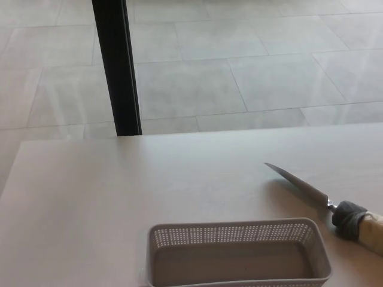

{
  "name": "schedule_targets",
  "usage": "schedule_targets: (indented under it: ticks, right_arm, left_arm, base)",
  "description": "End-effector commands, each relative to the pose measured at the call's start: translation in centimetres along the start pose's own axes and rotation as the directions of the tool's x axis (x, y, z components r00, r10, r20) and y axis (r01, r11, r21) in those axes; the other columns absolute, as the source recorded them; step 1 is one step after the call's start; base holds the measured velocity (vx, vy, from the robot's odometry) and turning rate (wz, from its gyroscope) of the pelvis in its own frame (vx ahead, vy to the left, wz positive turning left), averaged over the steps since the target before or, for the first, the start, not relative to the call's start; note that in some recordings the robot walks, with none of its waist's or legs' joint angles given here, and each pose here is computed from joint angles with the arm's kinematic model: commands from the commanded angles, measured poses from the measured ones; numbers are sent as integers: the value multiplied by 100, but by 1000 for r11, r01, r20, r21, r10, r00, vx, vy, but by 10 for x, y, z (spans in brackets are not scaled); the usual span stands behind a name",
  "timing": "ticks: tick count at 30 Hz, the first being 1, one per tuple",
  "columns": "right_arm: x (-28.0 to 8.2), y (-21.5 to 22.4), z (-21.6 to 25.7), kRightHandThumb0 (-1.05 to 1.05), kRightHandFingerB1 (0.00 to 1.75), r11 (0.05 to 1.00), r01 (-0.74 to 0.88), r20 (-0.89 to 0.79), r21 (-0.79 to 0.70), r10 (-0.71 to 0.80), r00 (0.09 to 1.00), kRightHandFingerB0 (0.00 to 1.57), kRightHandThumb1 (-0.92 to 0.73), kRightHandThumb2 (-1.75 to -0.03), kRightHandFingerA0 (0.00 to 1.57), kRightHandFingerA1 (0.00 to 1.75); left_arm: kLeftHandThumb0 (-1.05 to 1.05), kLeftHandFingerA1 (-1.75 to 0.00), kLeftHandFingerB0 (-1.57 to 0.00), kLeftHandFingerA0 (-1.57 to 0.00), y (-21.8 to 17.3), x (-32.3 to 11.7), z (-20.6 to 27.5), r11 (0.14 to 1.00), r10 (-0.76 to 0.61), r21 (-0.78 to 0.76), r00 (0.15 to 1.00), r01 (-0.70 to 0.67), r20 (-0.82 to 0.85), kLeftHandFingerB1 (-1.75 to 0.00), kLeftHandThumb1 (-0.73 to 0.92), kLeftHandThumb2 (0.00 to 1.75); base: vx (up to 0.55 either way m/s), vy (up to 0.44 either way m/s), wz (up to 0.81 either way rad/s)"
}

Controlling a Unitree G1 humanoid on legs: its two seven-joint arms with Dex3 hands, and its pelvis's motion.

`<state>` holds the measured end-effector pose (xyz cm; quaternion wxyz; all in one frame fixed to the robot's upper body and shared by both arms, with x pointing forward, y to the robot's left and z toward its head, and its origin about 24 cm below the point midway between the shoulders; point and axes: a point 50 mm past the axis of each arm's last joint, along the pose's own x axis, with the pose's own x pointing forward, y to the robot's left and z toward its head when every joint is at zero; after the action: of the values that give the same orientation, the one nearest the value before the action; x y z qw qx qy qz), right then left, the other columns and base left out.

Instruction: A garden tool is kept on the righthand side and a container is kept on the lefthand side on a desk infront of the robot. the robot uses its right hand to pick up the garden tool and makes a scooping motion inside the container

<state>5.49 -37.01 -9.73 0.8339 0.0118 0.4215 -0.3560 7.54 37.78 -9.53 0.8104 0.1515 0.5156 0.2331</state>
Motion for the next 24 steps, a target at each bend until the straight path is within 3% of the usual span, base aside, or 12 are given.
schedule_targets:
  ticks: [1,7,8,9,15,16,17,18,21,22,23,24]
  right_arm:
    - [1,-53,65,-104,18,860,36,204,509,-161,966,0,-70,-101,0,33]
    - [-19,-72,187,-103,26,804,-58,455,591,-274,847,0,-68,-107,0,40]
    - [-28,-71,204,-94,0,832,-124,570,541,-255,781,0,-65,-79,0,17]
    - [-38,-70,225,-103,21,823,-176,635,540,-261,727,0,-69,-106,0,36]
    - [-103,-36,307,-93,62,934,-261,875,242,-94,475,8,-58,-97,4,73]
    - [-115,-26,315,-43,55,961,-243,910,131,-19,415,0,-34,-100,7,61]
    - [-123,-18,321,-96,63,973,-222,923,59,31,384,10,-62,-101,3,64]
    - [-130,-10,326,-93,62,974,-226,933,26,57,355,16,-73,-63,4,91]
    - [-153,18,333,-89,41,976,-148,937,-161,199,287,10,-80,-65,11,58]
    - [-162,32,336,-89,45,960,-91,924,-265,279,262,3,-61,-102,13,59]
    - [-165,38,337,-89,45,950,-73,918,-303,312,245,3,-61,-102,13,59]
    - [-167,45,336,-38,50,937,-64,906,-343,348,242,0,-45,-104,1,51]
  left_arm:
    - [-32,-63,-28,-46,37,-1,-4,982,100,-151,992,-110,-73,-52,48,86]
    - [-32,-64,-31,-49,36,-1,-6,980,105,-162,992,-116,-76,-53,48,85]
    - [-34,-65,-32,-52,36,-2,-8,984,103,-137,992,-113,-76,-53,50,86]
    - [-34,-65,-33,-53,37,-2,-9,988,103,-109,991,-112,-79,-53,50,86]
    - [-33,-62,-30,-46,37,-2,-9,983,101,-148,991,-113,-82,-52,50,86]
    - [-32,-63,-28,-45,37,-2,-8,982,99,-154,991,-112,-86,-52,51,87]
    - [-33,-64,-30,-48,37,-2,-8,982,101,-154,991,-114,-87,-53,51,87]
    - [-32,-64,-30,-48,37,-2,-8,982,102,-153,991,-114,-85,-53,51,88]
    - [-33,-63,-32,-47,38,-3,-11,988,95,-114,991,-106,-92,-53,52,87]
    - [-33,-65,-34,-52,38,-3,-11,986,97,-130,991,-109,-91,-54,51,87]
    - [-33,-65,-34,-52,38,-3,-10,986,98,-125,991,-109,-89,-54,51,87]
    - [-33,-65,-32,-51,38,-3,-11,986,99,-128,991,-110,-87,-54,51,87]
  base:
    - [0,0,0]
    - [0,0,0]
    - [0,0,0]
    - [0,0,0]
    - [0,0,0]
    - [0,0,0]
    - [0,0,0]
    - [0,0,0]
    - [0,0,0]
    - [0,0,0]
    - [0,0,0]
    - [0,0,0]
